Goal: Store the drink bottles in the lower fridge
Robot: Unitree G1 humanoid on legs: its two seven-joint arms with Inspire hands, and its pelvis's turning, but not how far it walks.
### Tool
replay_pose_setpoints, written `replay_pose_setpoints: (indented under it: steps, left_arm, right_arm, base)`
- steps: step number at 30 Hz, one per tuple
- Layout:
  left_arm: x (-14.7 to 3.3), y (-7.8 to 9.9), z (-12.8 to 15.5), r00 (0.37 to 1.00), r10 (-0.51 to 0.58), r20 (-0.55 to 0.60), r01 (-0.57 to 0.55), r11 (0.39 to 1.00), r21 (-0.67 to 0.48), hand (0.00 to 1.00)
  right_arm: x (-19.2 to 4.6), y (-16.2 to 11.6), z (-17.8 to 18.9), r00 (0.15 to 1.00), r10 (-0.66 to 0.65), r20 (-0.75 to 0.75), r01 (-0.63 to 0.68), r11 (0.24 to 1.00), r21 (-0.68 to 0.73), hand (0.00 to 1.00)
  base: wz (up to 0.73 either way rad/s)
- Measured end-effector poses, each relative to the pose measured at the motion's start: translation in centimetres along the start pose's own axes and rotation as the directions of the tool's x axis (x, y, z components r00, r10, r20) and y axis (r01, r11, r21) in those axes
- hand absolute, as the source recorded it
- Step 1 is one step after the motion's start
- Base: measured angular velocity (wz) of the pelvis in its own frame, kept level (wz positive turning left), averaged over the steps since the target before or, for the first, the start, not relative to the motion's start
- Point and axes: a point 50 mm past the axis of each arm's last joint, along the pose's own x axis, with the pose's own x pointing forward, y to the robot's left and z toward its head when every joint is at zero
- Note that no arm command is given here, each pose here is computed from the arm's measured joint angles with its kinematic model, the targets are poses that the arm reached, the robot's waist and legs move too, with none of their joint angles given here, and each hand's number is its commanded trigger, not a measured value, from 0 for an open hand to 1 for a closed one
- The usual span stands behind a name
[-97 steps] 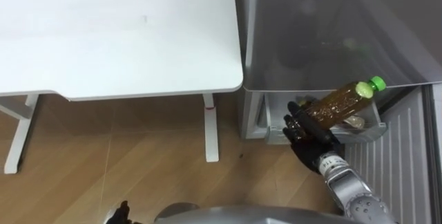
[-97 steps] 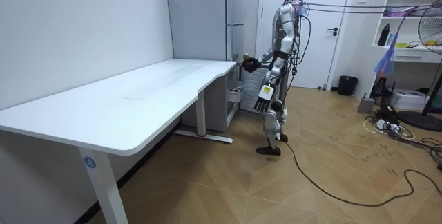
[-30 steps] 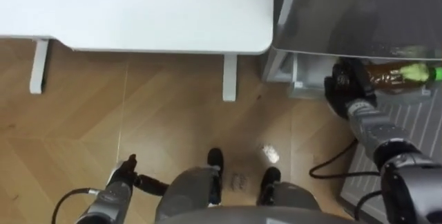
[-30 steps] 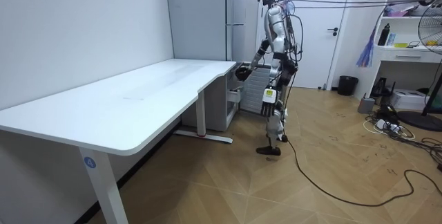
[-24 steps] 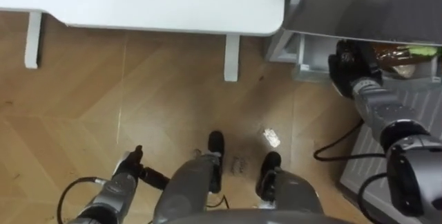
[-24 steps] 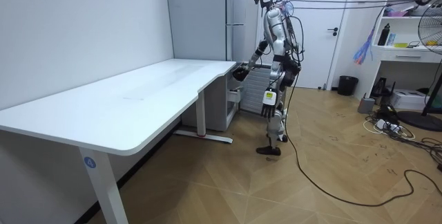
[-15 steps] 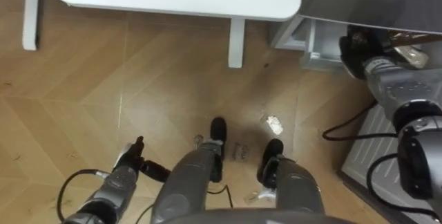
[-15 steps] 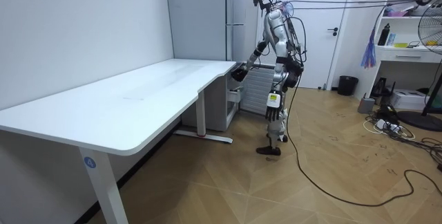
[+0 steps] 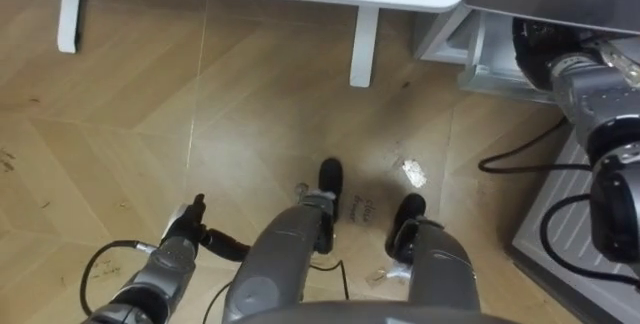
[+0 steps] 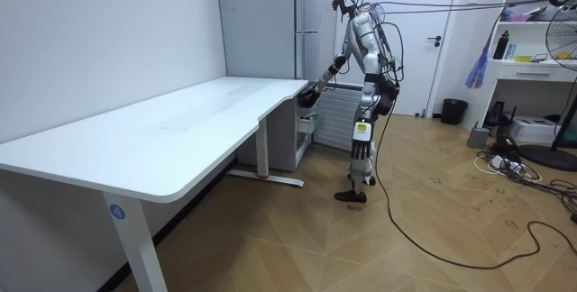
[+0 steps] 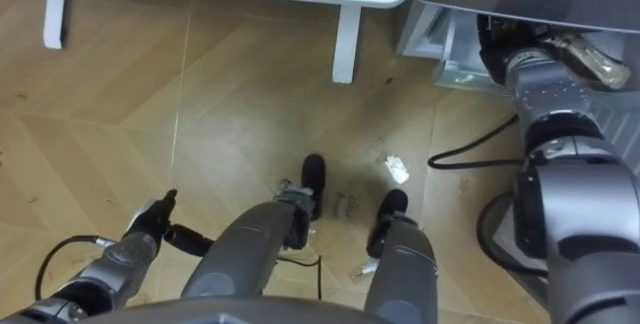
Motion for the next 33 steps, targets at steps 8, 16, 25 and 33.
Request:
replay_pose_setpoints:
  steps: [8, 16, 25, 33]
  left_arm:
    - [0.0, 0.0, 0.0, 1.0, -0.002, -0.001, 0.002, 1.0, 0.003, 0.0]
    - [-0.2, -0.5, -1.1, 0.999, -0.013, -0.04, 0.013, 1.0, 0.003, 0.0]
    - [-0.2, -0.4, -1.0, 0.999, -0.011, -0.033, 0.008, 0.997, -0.078, 0.0]
    - [-0.5, -0.6, -2.0, 0.998, -0.009, -0.056, 0.002, 0.992, -0.126, 0.0]
  right_arm:
    - [0.0, -0.4, 0.3, 1.0, -0.025, 0.007, 0.025, 1.0, -0.014, 0.0]
    - [0.0, -3.3, -0.2, 0.993, -0.119, -0.008, 0.119, 0.993, -0.027, 0.0]
    - [-0.7, -7.9, -1.2, 0.981, -0.19, -0.037, 0.187, 0.98, -0.067, 0.0]
    - [-2.5, -14.0, -4.0, 0.961, -0.26, -0.095, 0.247, 0.96, -0.131, 0.0]
  base:
    - [0.0]
    - [0.0]
    - [-0.01]
    - [-0.07]
